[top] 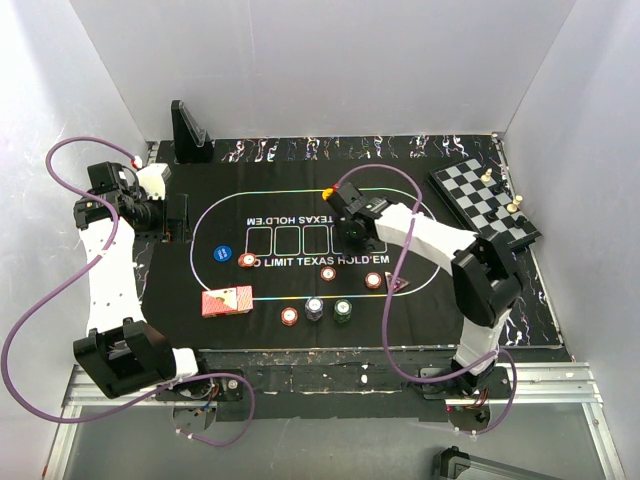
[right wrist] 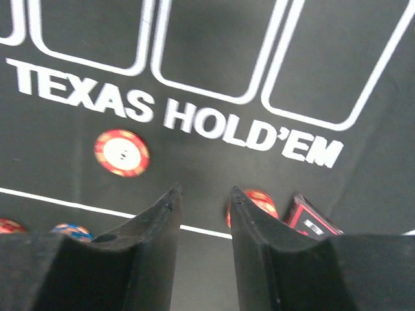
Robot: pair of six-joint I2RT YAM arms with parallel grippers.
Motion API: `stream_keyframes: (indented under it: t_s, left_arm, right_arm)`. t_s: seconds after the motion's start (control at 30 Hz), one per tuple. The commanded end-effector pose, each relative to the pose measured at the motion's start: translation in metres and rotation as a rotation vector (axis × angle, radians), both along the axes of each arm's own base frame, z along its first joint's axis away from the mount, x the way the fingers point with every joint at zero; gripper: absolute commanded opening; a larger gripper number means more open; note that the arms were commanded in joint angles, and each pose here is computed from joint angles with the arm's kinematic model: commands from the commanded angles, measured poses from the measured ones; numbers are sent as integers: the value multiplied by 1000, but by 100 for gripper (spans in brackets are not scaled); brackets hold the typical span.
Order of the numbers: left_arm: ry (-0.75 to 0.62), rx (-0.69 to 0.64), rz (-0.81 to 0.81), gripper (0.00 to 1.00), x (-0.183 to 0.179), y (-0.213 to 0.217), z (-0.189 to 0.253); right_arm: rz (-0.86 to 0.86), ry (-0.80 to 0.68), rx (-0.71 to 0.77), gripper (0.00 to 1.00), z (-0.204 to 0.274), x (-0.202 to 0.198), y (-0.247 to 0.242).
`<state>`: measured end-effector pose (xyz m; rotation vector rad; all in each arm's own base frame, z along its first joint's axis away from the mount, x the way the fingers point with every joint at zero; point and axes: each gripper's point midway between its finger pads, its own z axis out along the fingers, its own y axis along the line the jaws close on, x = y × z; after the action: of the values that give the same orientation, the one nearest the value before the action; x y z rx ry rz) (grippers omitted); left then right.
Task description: Distribute texas hold em gaming equipment
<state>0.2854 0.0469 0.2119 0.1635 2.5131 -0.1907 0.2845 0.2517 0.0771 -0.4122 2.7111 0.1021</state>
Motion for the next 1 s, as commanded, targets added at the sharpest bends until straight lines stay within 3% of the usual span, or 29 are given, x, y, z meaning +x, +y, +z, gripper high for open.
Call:
stream_keyframes:
  t_s: [0.0,0.23,0.43,0.97]
  left_arm:
    - [-43,-5,-1,100,-4,-3,14]
    - [-40,13,3,100,-4,0,15]
    - [-39,23,8,100,-2,3,16]
    - [-49,39,12,100,2,7,26]
  right_arm:
    - [142,-51,70,45,13,11,56]
    - [276,-50,97,45,-3,7,106]
    - [338,-29,62,46,-25,1,119]
    - [286,-17,-96,42,-61,-12,64]
